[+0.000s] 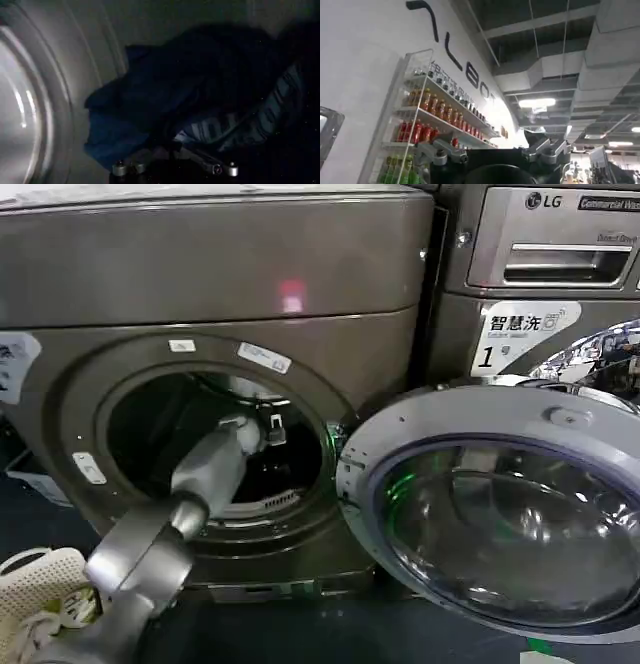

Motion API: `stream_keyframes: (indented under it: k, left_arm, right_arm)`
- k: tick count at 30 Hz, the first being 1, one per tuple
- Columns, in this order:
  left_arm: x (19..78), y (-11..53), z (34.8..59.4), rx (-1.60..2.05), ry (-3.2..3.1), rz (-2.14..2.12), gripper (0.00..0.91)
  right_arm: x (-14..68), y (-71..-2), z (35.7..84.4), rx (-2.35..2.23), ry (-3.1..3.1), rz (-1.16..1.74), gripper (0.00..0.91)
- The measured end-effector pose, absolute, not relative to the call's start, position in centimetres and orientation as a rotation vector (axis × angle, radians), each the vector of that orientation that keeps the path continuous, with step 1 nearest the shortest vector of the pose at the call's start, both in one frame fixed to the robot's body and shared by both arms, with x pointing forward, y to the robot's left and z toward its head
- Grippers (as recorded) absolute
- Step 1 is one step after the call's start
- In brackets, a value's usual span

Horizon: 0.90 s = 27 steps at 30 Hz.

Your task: Grasp the clothes from the dryer.

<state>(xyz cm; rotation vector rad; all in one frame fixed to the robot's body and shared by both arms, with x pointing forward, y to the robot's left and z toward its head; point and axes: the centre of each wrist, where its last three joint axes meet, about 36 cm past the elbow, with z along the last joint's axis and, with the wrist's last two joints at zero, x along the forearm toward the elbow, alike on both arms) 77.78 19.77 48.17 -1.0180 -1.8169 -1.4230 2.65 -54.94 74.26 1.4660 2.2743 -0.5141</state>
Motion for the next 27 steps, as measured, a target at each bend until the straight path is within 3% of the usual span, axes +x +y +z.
stream_keyframes:
  k: [13, 27]
  left_arm:
    - [74.2, 20.7, 45.8, -0.730, -2.461, -1.093, 0.000]
    - [65.1, 20.5, 42.8, -0.183, -3.262, -0.405, 0.000]
  right_arm:
    - [3.3, -54.5, 73.8, 1.452, 2.291, -0.509, 0.907]
    - [3.4, -54.7, 74.1, 1.428, 2.270, -0.544, 0.907]
